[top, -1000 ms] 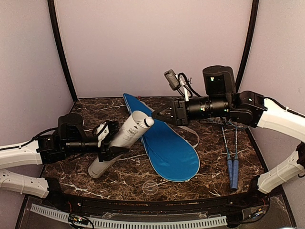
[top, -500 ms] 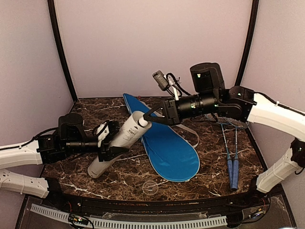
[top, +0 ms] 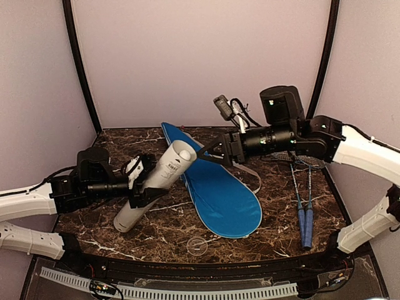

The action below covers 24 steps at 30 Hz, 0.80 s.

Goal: Pack up the badminton gear
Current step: Press the shuttlecock into the shuttle tube, then pick up the tube cap at the center of the board.

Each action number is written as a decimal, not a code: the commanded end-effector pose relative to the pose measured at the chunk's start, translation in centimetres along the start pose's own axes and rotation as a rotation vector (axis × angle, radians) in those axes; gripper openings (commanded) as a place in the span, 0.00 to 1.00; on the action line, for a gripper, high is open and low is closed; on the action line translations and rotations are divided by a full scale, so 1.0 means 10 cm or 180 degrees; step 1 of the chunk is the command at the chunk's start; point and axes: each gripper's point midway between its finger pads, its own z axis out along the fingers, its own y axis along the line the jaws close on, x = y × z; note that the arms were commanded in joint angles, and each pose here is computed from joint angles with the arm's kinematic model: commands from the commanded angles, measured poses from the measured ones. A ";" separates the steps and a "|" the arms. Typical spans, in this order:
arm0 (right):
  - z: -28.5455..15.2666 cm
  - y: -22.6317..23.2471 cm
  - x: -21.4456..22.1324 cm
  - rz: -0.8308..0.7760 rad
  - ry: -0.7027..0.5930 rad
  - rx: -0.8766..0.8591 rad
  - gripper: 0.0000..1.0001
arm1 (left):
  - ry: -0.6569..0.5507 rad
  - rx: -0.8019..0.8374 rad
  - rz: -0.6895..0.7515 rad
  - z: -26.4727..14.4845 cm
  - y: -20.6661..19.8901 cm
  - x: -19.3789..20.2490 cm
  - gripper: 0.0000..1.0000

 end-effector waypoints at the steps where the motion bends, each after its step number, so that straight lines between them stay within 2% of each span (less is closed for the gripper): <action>1: -0.27 -0.25 -0.04 0.0169 -0.0346 0.0384 0.62 | -0.0035 -0.0432 -0.0229 -0.07 0.41 -0.04 0.56; 6: -0.14 -0.66 0.57 0.0444 -0.0037 0.0849 0.62 | -0.0218 -0.0984 -0.0522 -0.34 0.94 -0.09 0.56; 10: 0.16 -0.63 1.18 0.0494 0.0424 0.0878 0.58 | -0.0460 -0.1382 -0.0609 -0.64 1.21 -0.17 0.57; 16: 0.52 -0.71 1.84 0.0497 0.0999 0.1206 0.54 | -0.0565 -0.1429 -0.0481 -0.74 1.16 -0.19 0.58; 24: 0.91 -0.86 2.26 0.0362 0.1448 0.1471 0.50 | -0.0670 -0.1350 -0.0422 -0.76 1.10 -0.24 0.58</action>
